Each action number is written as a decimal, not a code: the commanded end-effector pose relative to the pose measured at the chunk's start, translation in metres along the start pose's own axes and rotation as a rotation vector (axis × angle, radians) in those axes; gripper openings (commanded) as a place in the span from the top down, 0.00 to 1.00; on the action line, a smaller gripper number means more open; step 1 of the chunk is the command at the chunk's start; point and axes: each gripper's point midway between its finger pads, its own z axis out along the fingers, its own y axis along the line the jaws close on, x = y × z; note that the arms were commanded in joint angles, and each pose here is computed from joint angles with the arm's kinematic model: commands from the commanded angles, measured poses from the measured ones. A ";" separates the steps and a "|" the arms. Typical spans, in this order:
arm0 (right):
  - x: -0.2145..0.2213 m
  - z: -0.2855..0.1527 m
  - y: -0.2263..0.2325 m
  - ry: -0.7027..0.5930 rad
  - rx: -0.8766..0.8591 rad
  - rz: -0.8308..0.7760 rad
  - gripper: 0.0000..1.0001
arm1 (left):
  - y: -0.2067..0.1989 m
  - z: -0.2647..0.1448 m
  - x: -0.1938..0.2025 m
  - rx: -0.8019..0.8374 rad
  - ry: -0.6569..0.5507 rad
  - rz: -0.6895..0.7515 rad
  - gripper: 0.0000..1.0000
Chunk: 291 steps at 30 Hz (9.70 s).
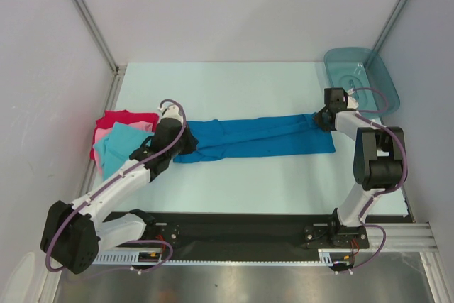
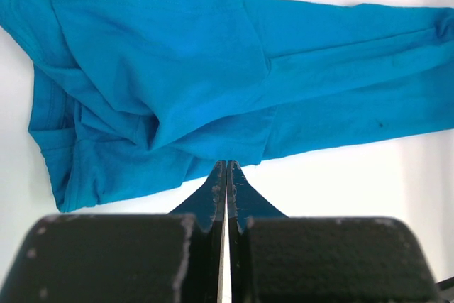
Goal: Fold and stack the t-shirts
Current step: Fold the tshirt
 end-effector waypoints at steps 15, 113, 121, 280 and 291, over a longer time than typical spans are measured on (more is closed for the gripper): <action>-0.019 -0.003 0.006 -0.054 -0.004 0.007 1.00 | -0.011 -0.007 -0.023 0.020 -0.065 0.017 1.00; -0.015 -0.039 -0.014 0.223 0.117 -0.135 0.71 | -0.030 -0.011 -0.025 0.081 -0.092 0.003 1.00; 0.000 -0.037 -0.019 0.224 0.113 -0.127 0.71 | -0.032 -0.010 -0.025 0.086 -0.091 0.003 1.00; -0.061 -0.056 -0.066 0.165 0.370 -0.197 0.81 | -0.044 -0.008 -0.028 0.105 -0.082 0.015 1.00; -0.020 -0.058 -0.064 0.142 0.171 -0.023 0.80 | -0.020 0.008 0.014 0.061 -0.017 -0.025 1.00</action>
